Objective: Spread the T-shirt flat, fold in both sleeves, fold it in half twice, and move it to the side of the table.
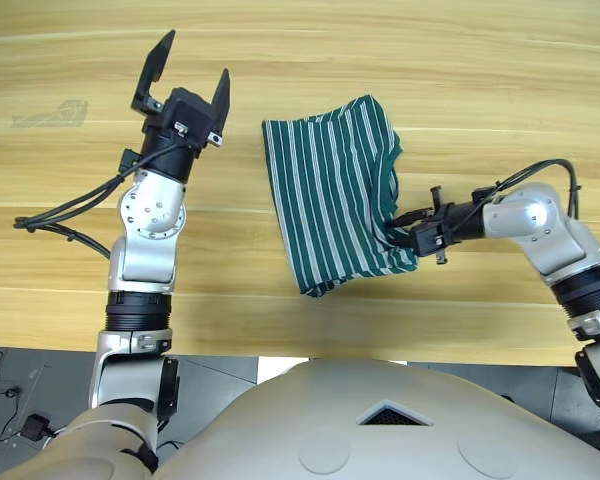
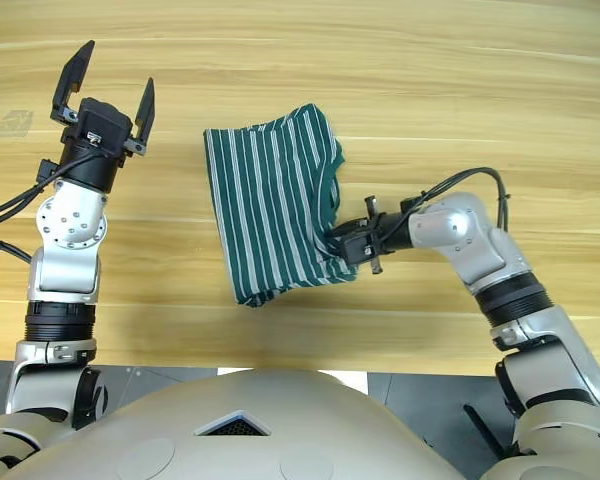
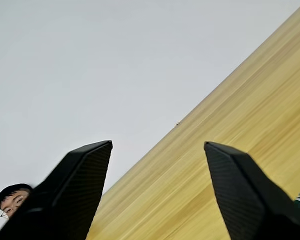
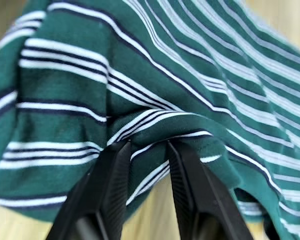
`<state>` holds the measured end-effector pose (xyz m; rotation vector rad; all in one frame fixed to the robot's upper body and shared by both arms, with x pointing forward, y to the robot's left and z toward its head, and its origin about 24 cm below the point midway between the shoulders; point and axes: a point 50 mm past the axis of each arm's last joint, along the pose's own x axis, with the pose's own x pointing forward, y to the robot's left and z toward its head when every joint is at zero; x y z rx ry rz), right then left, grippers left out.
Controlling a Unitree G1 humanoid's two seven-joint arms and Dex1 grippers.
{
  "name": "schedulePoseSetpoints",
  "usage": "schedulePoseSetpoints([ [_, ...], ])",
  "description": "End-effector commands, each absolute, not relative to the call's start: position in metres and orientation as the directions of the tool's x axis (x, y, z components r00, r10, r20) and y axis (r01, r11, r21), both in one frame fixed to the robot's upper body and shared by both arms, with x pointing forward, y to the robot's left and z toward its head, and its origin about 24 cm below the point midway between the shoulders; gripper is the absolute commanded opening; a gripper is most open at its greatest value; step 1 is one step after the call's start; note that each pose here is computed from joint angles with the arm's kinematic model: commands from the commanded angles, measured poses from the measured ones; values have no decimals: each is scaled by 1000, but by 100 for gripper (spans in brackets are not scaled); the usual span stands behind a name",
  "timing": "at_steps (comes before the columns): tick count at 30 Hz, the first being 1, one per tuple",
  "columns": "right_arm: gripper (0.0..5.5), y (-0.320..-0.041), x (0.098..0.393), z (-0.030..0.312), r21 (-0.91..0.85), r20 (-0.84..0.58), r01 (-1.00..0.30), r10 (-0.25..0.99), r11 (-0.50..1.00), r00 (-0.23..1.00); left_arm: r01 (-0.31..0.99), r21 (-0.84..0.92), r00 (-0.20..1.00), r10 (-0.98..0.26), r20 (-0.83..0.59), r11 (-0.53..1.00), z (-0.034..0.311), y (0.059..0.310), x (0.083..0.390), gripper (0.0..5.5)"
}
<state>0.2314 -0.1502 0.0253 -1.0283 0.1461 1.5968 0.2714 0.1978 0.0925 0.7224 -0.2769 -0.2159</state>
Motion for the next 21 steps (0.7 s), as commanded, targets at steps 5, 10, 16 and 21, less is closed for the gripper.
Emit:
schedulePoseSetpoints([
  [5,136,-130,190,-32,-210,-709,-918,699,-336,-93,139,682,939,-313,139,718,82,189,270,341],
  [10,136,-138,199,-16,-240,-677,-929,735,-281,-48,147,691,941,-315,123,708,78,189,267,341],
  [16,136,-139,175,30,-46,-419,-988,901,-148,-116,152,723,944,-316,95,674,75,196,263,341],
  [21,136,-155,190,78,-41,-255,-999,967,-26,-15,145,727,953,-292,78,671,72,207,256,341],
])
